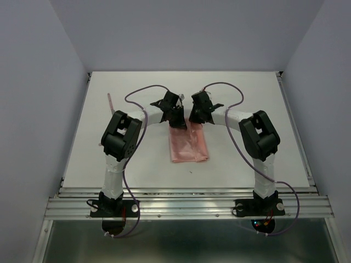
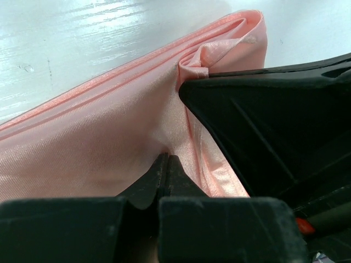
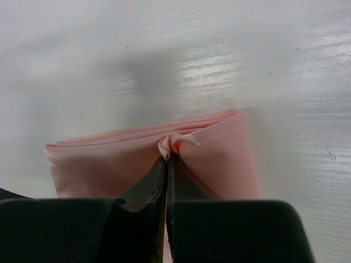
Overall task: Fold the napkin into a case and place the utensils inside
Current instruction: Fold the lower triangle-folded napkin at the center of the board.
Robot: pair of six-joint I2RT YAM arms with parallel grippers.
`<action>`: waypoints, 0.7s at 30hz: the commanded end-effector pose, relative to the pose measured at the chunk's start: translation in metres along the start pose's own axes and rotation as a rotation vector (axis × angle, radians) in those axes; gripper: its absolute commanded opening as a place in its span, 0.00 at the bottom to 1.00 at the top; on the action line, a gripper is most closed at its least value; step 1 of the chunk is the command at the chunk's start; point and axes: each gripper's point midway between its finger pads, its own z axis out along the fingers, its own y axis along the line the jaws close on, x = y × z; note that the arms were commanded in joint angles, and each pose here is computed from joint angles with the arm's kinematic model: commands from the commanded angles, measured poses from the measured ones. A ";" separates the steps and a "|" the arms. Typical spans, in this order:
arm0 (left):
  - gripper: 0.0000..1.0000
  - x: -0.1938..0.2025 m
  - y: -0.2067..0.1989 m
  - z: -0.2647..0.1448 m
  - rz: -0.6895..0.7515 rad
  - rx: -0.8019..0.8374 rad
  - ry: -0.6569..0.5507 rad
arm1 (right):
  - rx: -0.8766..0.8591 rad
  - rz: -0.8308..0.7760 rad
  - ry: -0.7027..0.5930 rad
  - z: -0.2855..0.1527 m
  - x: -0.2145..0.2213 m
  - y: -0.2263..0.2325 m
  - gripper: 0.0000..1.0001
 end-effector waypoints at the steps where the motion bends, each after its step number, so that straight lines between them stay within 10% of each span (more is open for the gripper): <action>1: 0.00 0.012 0.018 -0.007 0.002 -0.067 0.012 | 0.037 0.015 -0.030 0.004 -0.006 0.002 0.01; 5: 0.01 0.009 0.010 -0.022 -0.015 -0.050 -0.024 | 0.063 0.023 -0.018 0.008 -0.002 -0.003 0.01; 16: 0.52 0.018 -0.023 -0.068 -0.088 0.087 -0.103 | 0.070 0.029 -0.013 0.010 0.000 -0.005 0.01; 21: 0.55 0.022 -0.052 -0.080 -0.085 0.187 -0.125 | 0.062 0.029 -0.008 0.010 0.001 -0.003 0.01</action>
